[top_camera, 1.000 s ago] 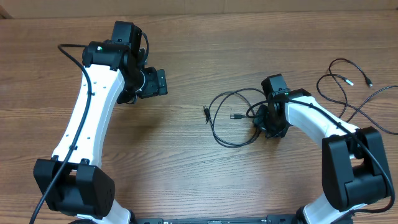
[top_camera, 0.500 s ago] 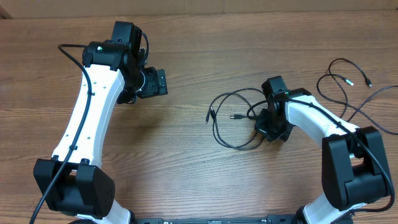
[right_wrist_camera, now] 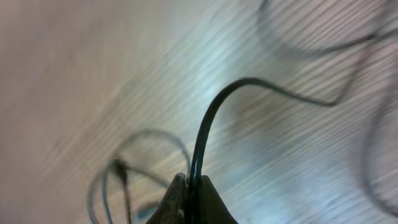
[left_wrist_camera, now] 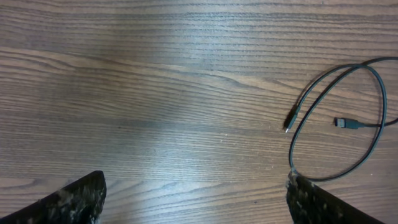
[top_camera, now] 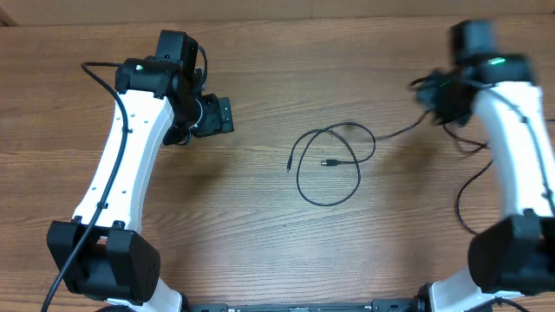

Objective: Untangle cables
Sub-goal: 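Pull the cable out to the right side and release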

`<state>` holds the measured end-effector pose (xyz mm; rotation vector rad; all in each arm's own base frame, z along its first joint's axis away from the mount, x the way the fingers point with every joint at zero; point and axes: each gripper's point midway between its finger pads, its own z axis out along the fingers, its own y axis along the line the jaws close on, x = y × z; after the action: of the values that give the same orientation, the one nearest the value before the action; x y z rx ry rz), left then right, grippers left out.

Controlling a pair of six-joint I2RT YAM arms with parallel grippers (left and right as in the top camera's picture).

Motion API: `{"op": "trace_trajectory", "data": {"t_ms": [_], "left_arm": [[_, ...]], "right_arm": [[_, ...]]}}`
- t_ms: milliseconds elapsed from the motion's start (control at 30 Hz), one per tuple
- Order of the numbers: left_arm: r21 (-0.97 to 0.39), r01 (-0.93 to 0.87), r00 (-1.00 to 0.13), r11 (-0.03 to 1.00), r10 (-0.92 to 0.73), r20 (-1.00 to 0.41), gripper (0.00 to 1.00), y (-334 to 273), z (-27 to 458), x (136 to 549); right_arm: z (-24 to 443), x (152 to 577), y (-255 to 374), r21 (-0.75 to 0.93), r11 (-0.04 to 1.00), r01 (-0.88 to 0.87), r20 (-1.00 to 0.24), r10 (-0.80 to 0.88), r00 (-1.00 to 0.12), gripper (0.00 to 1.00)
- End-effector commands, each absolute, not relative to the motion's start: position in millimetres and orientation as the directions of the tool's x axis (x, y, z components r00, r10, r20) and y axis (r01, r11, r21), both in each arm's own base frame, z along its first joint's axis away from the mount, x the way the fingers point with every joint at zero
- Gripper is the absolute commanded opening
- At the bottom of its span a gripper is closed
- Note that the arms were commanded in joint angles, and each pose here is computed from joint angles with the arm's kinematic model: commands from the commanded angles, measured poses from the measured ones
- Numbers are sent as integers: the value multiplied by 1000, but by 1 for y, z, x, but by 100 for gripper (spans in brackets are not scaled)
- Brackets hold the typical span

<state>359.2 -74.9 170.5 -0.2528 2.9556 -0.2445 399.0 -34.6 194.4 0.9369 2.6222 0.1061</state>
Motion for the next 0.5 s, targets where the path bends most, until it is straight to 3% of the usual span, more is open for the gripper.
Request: {"op": "trace_trajectory", "data": {"t_ms": [0, 267, 467], "left_arm": [[-176, -131, -978, 976, -156, -139, 92, -77, 166, 358], [-176, -131, -978, 976, -156, -138, 92, -77, 166, 358], [-175, -131, -978, 976, -156, -136, 92, -77, 166, 357]], "right_arm": [[274, 397, -108, 231, 697, 679, -496, 685, -534, 4], [287, 358, -216, 238, 509, 827, -529, 782, -329, 4], [270, 335, -255, 212, 412, 886, -495, 827, -266, 5]]}}
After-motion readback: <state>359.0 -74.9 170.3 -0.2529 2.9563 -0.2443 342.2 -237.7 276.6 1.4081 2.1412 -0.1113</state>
